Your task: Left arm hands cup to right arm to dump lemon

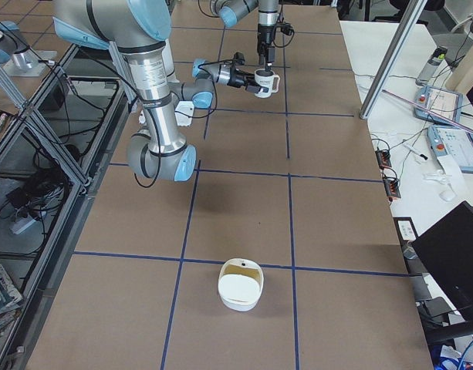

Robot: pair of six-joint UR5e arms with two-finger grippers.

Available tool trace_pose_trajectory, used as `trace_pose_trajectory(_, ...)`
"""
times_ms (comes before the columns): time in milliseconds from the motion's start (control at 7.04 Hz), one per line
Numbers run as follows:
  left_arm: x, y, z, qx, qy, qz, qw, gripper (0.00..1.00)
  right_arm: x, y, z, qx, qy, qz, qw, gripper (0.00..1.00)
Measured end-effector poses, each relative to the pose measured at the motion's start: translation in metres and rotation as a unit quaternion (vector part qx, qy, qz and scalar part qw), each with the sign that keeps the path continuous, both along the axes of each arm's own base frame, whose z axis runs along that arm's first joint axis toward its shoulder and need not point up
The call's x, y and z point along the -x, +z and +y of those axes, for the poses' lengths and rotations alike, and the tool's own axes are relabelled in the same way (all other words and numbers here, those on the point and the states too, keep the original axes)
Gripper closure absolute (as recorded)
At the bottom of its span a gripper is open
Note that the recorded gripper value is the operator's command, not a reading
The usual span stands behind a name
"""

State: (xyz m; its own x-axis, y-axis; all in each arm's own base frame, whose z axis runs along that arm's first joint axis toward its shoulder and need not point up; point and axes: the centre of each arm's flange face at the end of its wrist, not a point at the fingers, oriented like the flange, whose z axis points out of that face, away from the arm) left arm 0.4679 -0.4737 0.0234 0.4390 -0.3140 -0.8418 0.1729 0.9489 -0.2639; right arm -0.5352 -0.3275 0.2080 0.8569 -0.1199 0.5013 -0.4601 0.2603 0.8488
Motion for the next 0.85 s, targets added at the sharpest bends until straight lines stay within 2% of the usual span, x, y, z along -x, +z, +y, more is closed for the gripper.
trace_pose_trajectory(284,-0.0030,-0.0005,0.0036,0.000,0.003,0.000,1.0000,0.68,-0.0002,-0.0003,0.0004,-0.003,-0.001,0.007,1.0000,0.84)
trace_pose_trajectory(426,-0.0030,-0.0007,0.0039,0.000,0.003,0.000,1.0000,0.94,-0.0006,-0.0010,0.0004,-0.003,-0.001,0.008,1.0000,0.83)
trace_pose_trajectory(569,-0.0030,-0.0003,0.0042,0.000,0.003,0.000,1.0000,1.00,-0.0007,-0.0012,0.0005,-0.003,-0.001,0.009,0.9999,0.58)
trace_pose_trajectory(711,-0.0027,0.0003,0.0045,0.000,0.003,0.000,1.0000,1.00,-0.0007,-0.0010,0.0005,-0.004,-0.001,0.013,0.9999,0.01)
trace_pose_trajectory(853,-0.0025,0.0005,0.0050,0.000,0.003,0.000,1.0000,1.00,-0.0002,-0.0007,0.0012,-0.005,-0.002,0.016,0.9999,0.00)
